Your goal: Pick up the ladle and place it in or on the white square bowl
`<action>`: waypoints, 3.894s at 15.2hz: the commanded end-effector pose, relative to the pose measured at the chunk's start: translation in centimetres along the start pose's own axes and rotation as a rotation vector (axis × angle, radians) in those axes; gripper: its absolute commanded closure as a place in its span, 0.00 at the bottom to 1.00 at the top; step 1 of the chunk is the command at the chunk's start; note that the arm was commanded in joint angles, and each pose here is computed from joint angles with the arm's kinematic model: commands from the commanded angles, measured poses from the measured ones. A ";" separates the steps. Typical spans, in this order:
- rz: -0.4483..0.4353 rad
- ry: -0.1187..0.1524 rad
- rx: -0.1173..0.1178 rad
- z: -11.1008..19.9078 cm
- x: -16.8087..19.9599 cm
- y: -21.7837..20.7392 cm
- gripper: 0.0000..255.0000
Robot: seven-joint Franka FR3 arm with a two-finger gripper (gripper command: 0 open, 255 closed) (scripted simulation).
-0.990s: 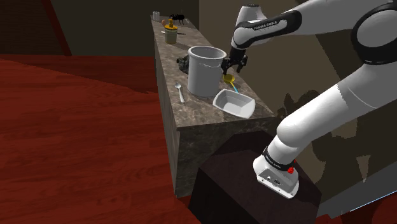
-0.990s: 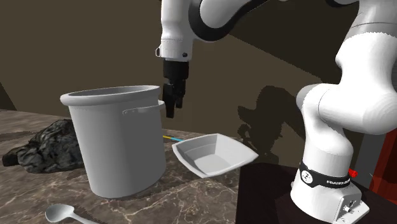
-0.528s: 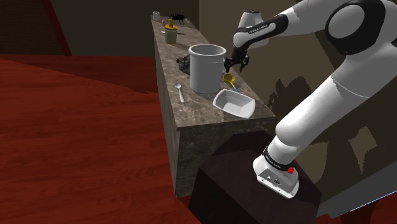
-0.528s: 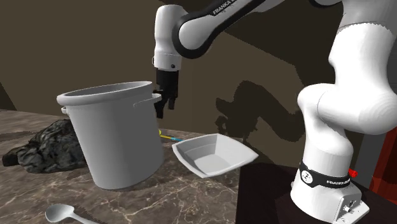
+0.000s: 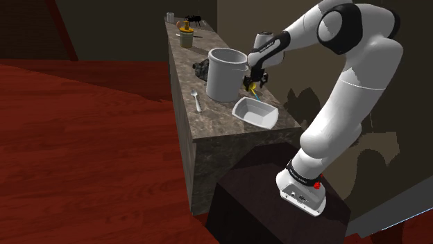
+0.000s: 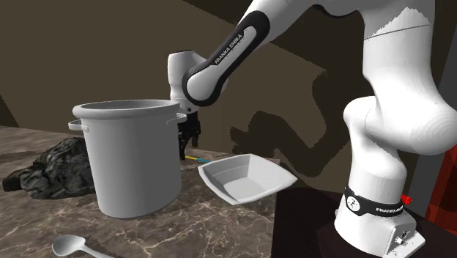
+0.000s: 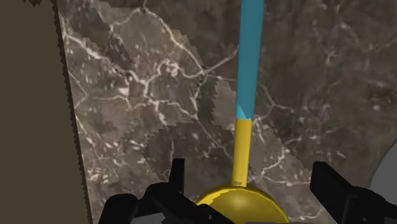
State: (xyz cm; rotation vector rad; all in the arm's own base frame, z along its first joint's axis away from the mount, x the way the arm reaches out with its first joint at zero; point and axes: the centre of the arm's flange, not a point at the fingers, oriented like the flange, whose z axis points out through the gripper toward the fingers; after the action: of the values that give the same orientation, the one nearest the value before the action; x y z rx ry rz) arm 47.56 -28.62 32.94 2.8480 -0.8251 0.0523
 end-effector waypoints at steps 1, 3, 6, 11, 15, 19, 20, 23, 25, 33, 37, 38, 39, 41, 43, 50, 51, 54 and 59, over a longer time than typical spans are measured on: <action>0.001 -0.002 -0.002 1.1 0.3 0.1 0.00; 0.001 -0.002 -0.002 2.2 0.3 0.1 0.00; 0.001 -0.002 -0.002 3.5 0.3 0.1 0.00; 0.001 -0.002 -0.002 3.5 0.3 0.1 0.00; 0.001 -0.002 -0.002 3.5 0.3 0.1 1.00; 0.001 -0.002 -0.002 3.5 0.3 0.1 1.00; 0.001 -0.002 -0.002 3.6 0.3 0.1 1.00; 0.001 -0.002 -0.002 3.5 0.3 0.1 1.00; 0.001 -0.002 -0.002 2.5 0.3 0.2 1.00; 0.001 -0.002 -0.002 -1.6 0.7 0.9 1.00; 0.001 -0.002 -0.002 -3.7 0.9 1.2 1.00; 0.001 -0.002 -0.002 -4.2 0.9 1.3 1.00; 0.001 -0.002 -0.002 -4.8 1.0 1.4 1.00; 0.001 -0.002 -0.002 -5.8 1.0 1.6 1.00; 0.001 -0.002 -0.002 -6.8 1.1 1.8 1.00; 0.001 -0.002 -0.002 -9.6 -1.0 1.1 1.00; 0.001 -0.002 -0.002 -9.8 -2.2 0.5 1.00; 0.001 -0.002 -0.002 -10.5 -5.8 -1.1 1.00; 0.001 -0.002 -0.002 -11.7 -11.7 -3.7 1.00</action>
State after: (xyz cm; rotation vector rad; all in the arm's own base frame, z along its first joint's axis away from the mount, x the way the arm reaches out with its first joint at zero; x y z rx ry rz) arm 40.86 -18.35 43.06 2.8476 -0.8250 0.0481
